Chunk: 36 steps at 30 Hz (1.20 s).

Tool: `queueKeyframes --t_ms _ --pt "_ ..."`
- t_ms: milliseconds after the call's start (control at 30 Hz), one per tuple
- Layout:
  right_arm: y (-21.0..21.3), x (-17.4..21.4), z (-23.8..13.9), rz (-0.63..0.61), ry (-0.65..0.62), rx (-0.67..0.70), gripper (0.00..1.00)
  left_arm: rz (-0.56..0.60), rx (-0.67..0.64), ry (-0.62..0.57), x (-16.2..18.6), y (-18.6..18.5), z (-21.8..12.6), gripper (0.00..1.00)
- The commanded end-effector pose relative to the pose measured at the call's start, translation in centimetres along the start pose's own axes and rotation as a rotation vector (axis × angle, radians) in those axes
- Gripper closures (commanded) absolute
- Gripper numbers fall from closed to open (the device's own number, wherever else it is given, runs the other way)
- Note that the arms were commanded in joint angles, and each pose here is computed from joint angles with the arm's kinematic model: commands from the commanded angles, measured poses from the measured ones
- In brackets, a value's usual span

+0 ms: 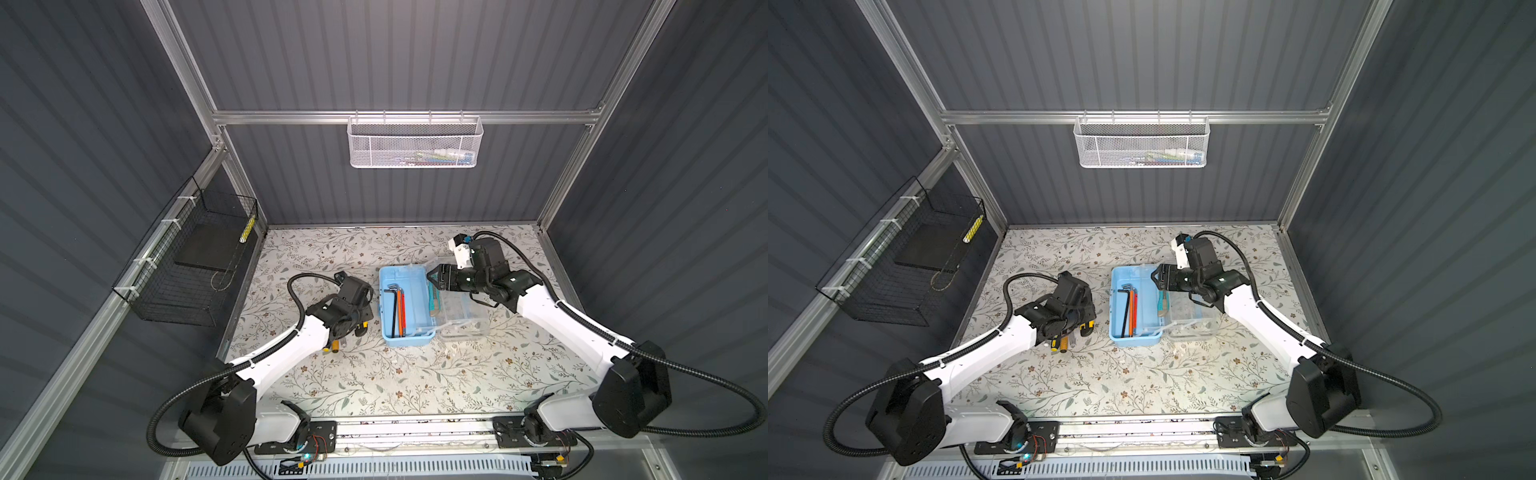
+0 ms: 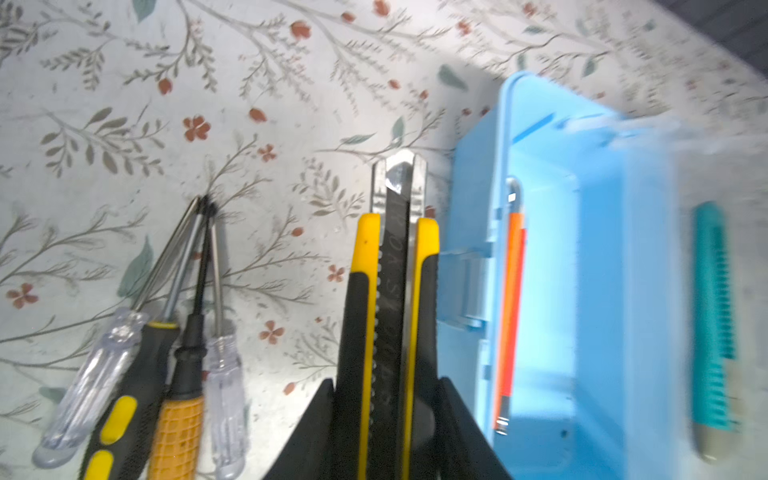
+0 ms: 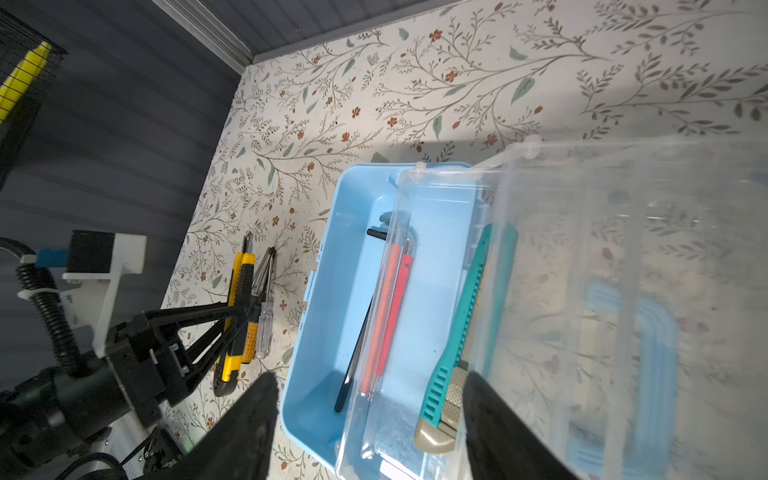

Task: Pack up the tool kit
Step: 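Lift the yellow box cutter with the left gripper and lower it beside the teal cutter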

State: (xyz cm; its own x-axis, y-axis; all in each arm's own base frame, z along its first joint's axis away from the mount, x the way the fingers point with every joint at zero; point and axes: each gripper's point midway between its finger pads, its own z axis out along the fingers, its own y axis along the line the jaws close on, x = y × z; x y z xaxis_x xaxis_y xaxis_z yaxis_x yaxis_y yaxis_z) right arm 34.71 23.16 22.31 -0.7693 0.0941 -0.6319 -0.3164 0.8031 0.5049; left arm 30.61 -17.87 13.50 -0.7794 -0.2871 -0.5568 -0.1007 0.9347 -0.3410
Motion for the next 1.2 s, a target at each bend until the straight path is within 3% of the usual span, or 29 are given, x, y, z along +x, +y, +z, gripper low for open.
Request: queueKeyframes --t_ms 0,267,433,733,1167 --pt "0.4 -1.1 -1.9 0.013 -0.053 -0.024 0.29 0.041 0.194 -0.054 -2.8 -5.5 -2.9 0.72" --pt "-0.3 -2.3 -4.4 0.023 -0.124 0.002 0.29 0.133 0.403 -0.063 -4.3 -15.4 -2.2 0.71" --pt "-0.6 -2.1 -4.8 0.033 -0.129 0.010 0.29 0.171 0.439 -0.023 -3.4 -18.9 0.2 0.72" --pt "-1.1 -1.3 -4.8 0.048 -0.123 0.013 0.29 0.177 0.399 0.054 -0.8 -19.6 4.9 0.73" --pt "-1.7 -0.4 -4.5 0.053 -0.113 0.012 0.29 0.165 0.355 0.098 1.1 -19.6 7.6 0.71"
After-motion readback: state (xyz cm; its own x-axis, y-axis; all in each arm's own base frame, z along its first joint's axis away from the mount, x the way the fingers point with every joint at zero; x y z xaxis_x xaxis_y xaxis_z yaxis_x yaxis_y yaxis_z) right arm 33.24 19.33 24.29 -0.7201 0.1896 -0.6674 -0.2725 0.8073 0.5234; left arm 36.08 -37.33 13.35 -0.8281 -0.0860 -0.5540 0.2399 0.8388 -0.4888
